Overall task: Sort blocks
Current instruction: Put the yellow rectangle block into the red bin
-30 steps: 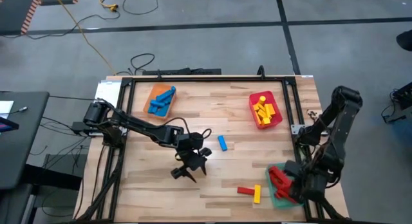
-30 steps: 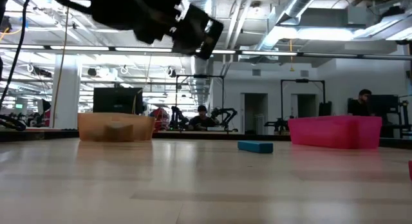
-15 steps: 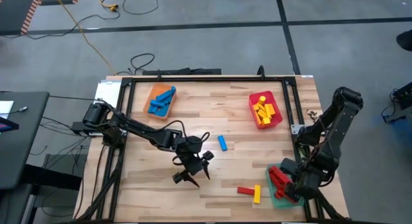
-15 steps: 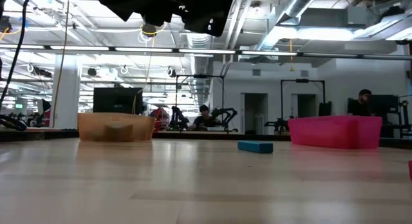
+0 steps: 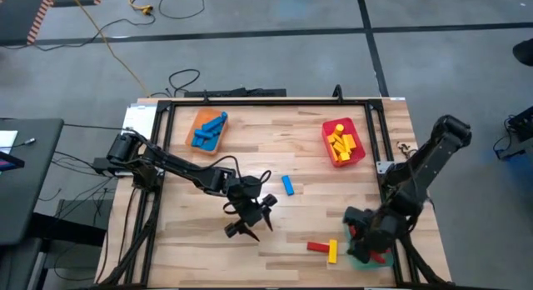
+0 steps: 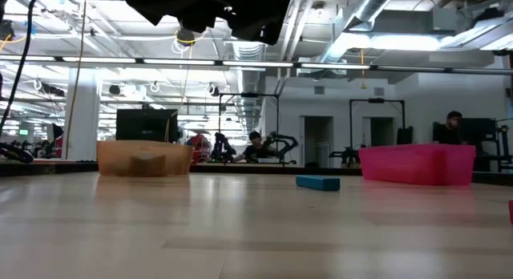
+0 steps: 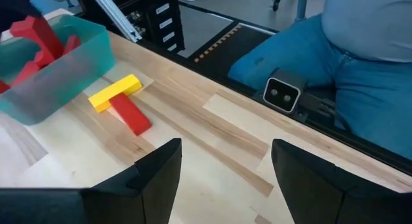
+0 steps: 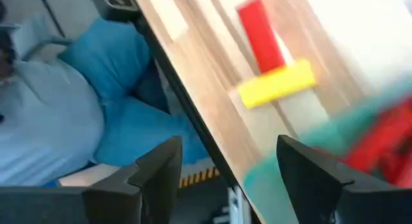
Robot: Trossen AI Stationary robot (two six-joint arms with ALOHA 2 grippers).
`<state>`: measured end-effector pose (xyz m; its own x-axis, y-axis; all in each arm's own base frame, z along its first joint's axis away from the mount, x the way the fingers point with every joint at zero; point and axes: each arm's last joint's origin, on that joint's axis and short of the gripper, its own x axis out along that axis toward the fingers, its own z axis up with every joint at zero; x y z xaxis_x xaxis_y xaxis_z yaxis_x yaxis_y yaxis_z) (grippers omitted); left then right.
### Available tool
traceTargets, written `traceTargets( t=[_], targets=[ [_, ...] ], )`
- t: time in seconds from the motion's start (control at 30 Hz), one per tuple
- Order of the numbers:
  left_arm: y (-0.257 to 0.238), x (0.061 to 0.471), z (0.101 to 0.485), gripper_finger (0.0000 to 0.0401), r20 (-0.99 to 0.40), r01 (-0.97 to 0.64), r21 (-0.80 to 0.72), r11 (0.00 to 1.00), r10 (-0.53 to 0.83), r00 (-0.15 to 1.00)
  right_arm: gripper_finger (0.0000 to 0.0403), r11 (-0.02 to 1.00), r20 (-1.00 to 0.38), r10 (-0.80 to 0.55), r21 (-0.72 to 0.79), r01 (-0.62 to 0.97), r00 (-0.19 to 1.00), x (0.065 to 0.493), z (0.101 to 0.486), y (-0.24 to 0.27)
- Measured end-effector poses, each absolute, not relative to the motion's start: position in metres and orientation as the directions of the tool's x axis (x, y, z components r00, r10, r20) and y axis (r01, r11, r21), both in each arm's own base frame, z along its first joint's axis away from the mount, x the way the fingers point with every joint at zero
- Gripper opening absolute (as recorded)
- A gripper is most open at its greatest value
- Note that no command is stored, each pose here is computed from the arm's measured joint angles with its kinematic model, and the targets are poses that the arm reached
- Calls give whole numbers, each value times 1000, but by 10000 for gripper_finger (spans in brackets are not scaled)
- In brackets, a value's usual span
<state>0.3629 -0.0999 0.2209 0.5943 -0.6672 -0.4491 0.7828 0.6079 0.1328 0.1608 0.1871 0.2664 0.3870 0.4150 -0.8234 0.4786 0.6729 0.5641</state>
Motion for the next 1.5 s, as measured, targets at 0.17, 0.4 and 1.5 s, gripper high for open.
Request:
traceTargets(
  t=[0.17, 0.4, 1.5],
  targets=[
    [-100, 363, 221, 236, -453, 778, 135, 613, -660, 599, 265, 642, -791, 484, 612, 462, 374, 191, 253, 193],
    [-100, 363, 221, 236, -453, 778, 135, 613, -660, 599, 265, 627, -803, 550, 578, 523, 228, 221, 218, 200],
    [-97, 357, 211, 236, -550, 785, 91, 613, -626, 553, 264, 773, -880, 435, 473, 423, 190, 294, 161, 149]
  ],
)
